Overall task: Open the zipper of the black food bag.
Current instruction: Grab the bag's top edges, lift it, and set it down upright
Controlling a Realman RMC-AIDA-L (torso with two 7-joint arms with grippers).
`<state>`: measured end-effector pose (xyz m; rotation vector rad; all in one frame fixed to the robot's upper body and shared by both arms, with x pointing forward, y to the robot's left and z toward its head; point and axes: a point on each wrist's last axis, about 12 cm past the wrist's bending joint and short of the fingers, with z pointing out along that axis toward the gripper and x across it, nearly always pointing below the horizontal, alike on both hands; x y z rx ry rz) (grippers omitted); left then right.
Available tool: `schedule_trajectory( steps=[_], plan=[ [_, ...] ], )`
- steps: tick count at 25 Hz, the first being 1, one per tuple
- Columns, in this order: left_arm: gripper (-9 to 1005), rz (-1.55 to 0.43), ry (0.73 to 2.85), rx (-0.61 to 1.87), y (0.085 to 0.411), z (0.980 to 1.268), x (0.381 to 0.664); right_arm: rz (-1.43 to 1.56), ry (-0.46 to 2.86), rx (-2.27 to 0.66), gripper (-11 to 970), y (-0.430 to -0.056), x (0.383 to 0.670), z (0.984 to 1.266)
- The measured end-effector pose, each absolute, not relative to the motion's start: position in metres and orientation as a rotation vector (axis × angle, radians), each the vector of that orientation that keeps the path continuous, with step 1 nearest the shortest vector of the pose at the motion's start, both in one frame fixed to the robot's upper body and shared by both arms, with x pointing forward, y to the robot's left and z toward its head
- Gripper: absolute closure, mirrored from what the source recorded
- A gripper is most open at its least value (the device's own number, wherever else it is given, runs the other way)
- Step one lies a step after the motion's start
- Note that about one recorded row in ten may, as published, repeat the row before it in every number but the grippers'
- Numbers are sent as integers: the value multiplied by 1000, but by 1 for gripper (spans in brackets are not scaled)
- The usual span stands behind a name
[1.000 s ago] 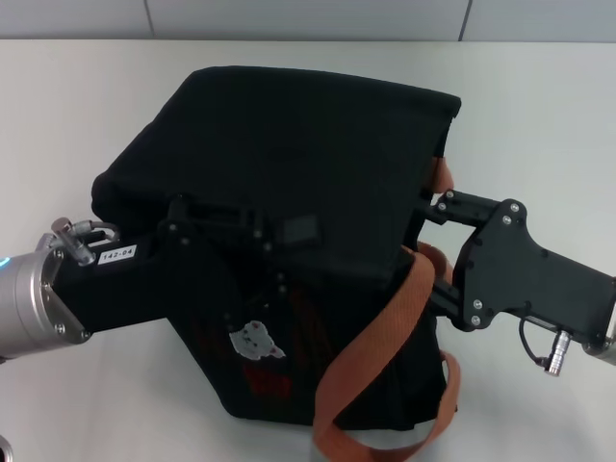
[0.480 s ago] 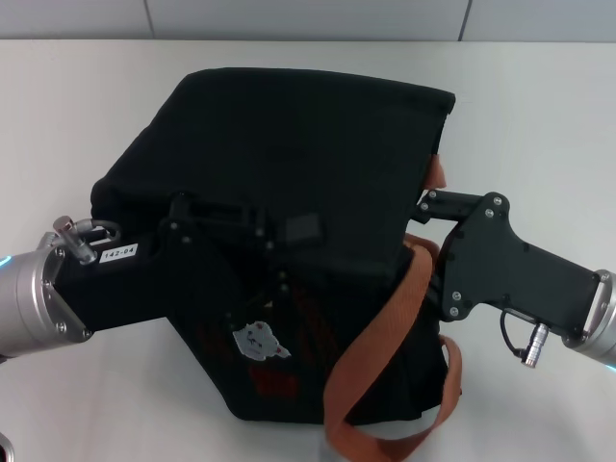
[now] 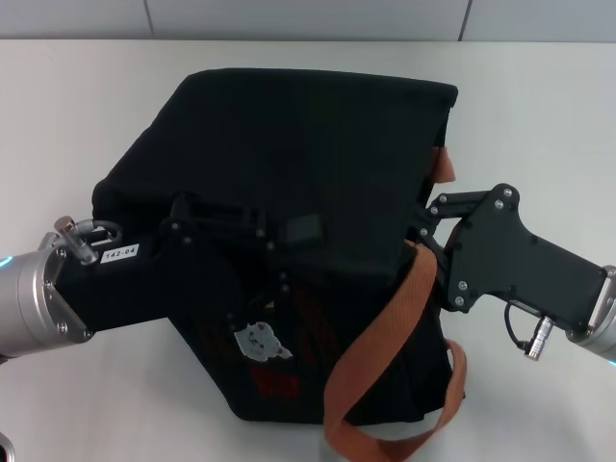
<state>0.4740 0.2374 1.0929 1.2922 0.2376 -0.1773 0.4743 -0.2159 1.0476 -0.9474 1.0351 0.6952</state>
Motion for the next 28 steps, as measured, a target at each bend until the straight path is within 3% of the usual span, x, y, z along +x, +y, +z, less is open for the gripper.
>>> schedule_trajectory(
  steps=[9, 20, 28],
  plan=[
    [898, -180, 242, 1287, 237, 1092, 474, 704, 1039, -970, 952, -218, 471, 1046],
    [898, -169, 285, 1227, 238, 1097, 479, 717, 1254, -995, 917, -269, 421, 1021],
    [900, -165, 310, 1204, 236, 1096, 482, 735, 1317, -989, 893, -281, 405, 1016]
  ],
)
